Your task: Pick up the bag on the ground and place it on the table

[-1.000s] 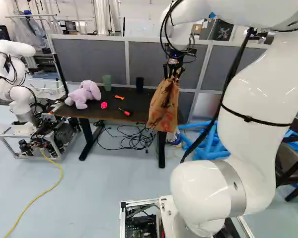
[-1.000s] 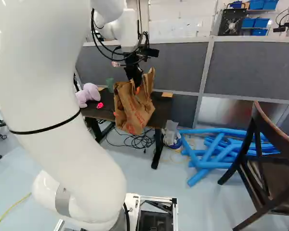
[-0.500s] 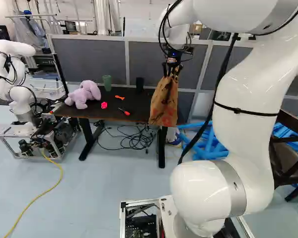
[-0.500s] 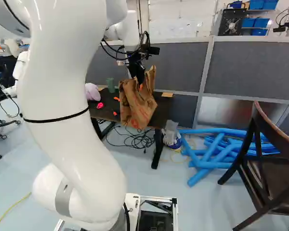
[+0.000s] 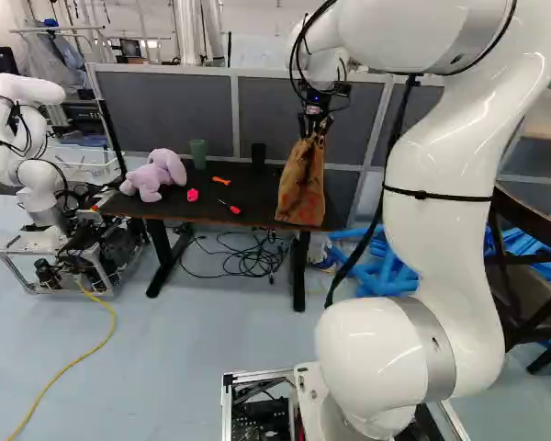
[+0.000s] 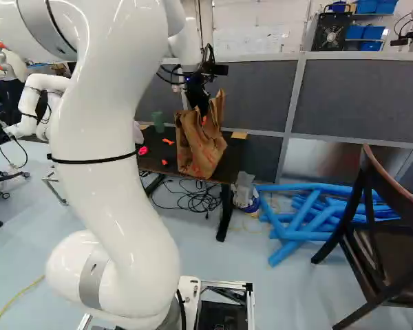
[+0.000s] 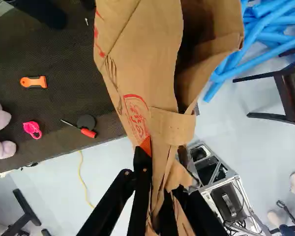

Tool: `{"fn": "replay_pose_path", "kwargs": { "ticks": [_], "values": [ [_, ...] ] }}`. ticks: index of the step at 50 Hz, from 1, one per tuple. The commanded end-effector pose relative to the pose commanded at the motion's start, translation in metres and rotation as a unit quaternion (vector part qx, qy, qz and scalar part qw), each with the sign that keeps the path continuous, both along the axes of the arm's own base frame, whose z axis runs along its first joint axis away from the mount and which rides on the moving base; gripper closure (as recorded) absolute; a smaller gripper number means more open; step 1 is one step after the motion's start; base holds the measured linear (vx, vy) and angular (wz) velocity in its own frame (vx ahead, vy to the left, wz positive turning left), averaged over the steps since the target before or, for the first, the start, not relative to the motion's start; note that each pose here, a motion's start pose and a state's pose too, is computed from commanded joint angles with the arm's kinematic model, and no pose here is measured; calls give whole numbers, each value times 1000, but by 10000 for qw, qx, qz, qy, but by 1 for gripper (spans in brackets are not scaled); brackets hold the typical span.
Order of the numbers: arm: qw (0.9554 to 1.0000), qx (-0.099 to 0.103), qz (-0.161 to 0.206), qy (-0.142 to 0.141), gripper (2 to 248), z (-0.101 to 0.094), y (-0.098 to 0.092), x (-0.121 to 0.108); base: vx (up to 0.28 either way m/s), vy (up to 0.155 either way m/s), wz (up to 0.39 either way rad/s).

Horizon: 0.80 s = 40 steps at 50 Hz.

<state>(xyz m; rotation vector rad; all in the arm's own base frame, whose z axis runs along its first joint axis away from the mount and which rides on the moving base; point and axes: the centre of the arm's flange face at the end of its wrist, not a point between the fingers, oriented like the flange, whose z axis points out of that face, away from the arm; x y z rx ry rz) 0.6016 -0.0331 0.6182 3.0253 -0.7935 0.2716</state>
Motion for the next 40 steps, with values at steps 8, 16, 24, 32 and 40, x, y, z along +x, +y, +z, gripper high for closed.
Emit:
{"fn": "replay_pose_path", "kwargs": {
  "ticks": [8, 16, 24, 32, 40],
  "values": [
    [10000, -3, 24, -48, 229, 0, 2, 13, 0, 0, 0],
    [9999, -70, 75, -94, 229, 0, 4, 26, 0, 0, 0],
    [9997, -166, 137, -92, 229, -1, 5, 37, 0, 0, 0],
    [9996, -219, 176, -20, 229, -1, 8, 46, 0, 0, 0],
    [9995, -236, 189, 65, 229, -2, 9, 55, 0, 0, 0]
  ]
}}
